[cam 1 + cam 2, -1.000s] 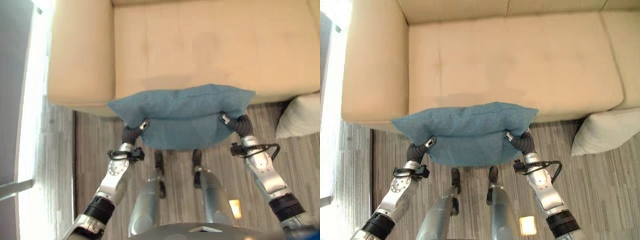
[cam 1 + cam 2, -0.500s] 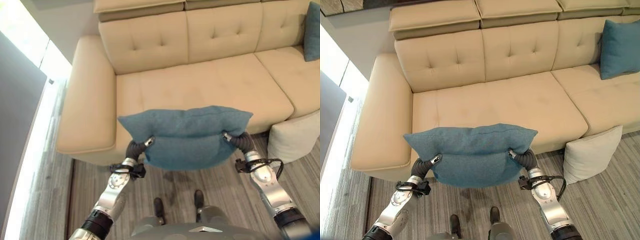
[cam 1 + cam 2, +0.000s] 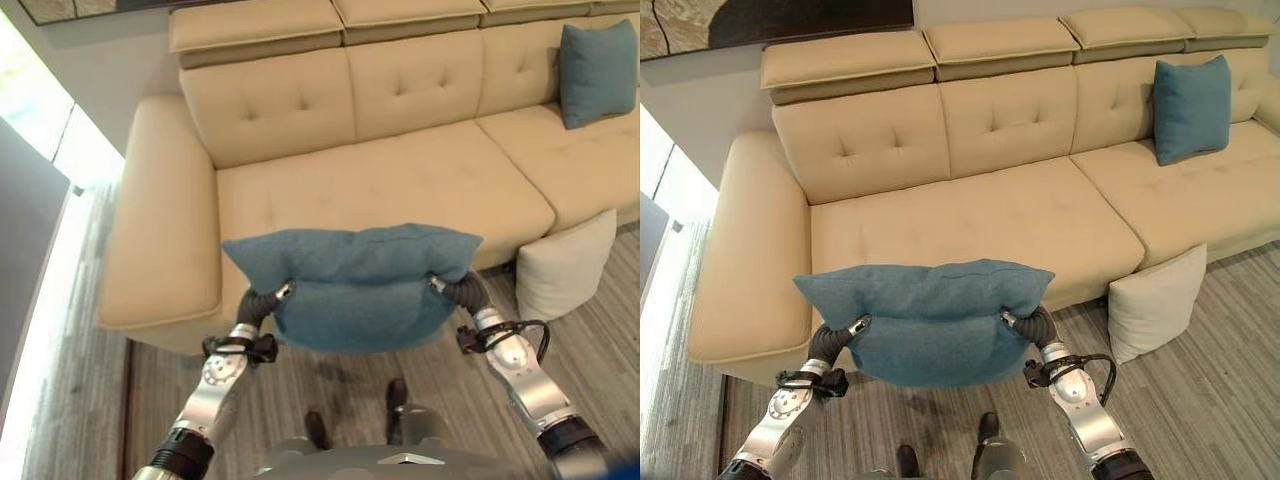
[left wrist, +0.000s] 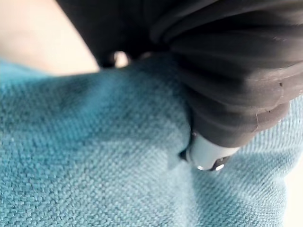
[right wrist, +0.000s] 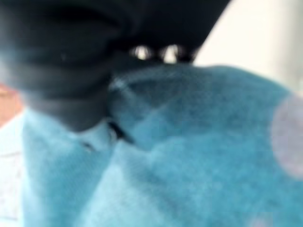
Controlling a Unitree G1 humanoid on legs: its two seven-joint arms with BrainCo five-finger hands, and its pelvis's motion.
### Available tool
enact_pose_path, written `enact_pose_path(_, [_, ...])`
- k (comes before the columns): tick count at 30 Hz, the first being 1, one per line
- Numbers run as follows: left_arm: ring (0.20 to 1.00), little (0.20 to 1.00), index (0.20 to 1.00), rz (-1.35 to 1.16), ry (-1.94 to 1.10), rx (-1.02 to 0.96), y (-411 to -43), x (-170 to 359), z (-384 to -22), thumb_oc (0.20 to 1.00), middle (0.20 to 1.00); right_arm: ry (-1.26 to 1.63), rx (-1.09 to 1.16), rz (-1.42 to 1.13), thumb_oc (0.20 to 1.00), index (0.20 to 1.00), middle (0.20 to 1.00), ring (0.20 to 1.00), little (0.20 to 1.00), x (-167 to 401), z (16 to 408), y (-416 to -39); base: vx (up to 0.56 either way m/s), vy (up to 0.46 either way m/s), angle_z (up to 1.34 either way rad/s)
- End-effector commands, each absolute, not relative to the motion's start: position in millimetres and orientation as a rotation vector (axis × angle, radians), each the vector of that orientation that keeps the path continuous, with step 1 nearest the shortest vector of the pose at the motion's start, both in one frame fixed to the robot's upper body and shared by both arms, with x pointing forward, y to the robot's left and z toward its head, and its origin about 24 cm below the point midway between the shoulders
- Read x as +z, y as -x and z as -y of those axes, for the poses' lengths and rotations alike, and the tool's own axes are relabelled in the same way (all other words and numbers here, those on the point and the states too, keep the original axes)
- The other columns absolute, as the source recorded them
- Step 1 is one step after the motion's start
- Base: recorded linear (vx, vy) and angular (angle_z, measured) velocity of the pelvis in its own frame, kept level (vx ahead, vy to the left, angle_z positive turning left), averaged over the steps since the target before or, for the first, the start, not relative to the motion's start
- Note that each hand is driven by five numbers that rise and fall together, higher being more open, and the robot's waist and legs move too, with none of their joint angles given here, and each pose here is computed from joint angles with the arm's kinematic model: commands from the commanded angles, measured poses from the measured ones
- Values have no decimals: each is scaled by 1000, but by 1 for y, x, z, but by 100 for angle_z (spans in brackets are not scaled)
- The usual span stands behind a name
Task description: Pick up all the scattered cushions and arrange them neatly on the sofa.
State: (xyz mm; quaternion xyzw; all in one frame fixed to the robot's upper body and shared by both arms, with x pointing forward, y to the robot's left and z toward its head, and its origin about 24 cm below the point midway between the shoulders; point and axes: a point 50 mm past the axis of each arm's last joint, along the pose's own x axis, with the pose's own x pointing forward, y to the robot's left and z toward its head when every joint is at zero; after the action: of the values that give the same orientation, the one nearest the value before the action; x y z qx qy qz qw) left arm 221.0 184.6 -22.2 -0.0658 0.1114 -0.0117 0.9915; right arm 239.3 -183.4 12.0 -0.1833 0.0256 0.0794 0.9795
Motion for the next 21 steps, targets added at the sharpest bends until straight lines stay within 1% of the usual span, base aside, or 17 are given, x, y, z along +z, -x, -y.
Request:
enact_pose_path(1, [200,200,200,1,205,-150,-250,19,-159,200,200,353,183,157,200,200,200,200,200,51,176,-253,111,-247,59])
enact_pose_path(6, [200,200,200,6,219,-165,-255,21,-150,200,200,328,147,151,200,200,200,200,200,51,184,-250,66,-123,36])
enact_pose_path(12, [200,200,200,16,196,-172,-258,25,-149,200,200,322,114,161,200,200,200,200,200,54,189,-253,161,12,23])
enact_pose_path(15, [200,200,200,29,194,-171,-258,27,-149,200,200,311,109,160,200,200,200,200,200,53,188,-252,253,118,-13])
enact_pose_path(21, [200,200,200,49,175,-172,-256,32,-154,200,200,291,121,165,200,200,200,200,200,53,179,-256,232,208,-42])
